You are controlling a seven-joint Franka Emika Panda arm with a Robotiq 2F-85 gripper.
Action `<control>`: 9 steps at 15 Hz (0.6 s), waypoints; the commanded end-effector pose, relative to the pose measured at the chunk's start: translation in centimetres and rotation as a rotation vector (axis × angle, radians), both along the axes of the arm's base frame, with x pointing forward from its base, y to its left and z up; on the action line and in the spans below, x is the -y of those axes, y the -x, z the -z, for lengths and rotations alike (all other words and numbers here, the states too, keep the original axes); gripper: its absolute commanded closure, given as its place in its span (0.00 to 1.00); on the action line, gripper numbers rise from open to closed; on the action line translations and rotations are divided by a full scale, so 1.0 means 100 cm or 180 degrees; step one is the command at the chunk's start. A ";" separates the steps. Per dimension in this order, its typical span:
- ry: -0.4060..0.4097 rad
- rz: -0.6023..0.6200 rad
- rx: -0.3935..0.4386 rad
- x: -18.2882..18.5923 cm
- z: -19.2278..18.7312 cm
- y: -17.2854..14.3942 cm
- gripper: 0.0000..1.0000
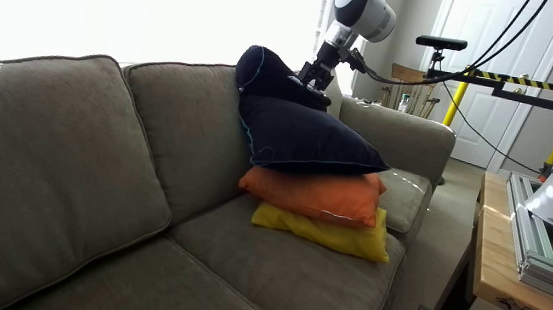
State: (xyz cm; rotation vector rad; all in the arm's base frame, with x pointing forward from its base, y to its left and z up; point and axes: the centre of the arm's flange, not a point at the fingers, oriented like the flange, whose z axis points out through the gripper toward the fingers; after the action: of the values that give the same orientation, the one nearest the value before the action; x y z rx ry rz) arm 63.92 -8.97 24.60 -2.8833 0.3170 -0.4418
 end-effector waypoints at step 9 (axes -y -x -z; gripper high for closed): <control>0.0121 0.0184 -0.0015 -0.005 0.018 -0.041 0.10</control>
State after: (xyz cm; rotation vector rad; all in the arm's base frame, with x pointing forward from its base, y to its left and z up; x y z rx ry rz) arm 66.54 -8.47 22.74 -2.9024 0.3742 -0.4374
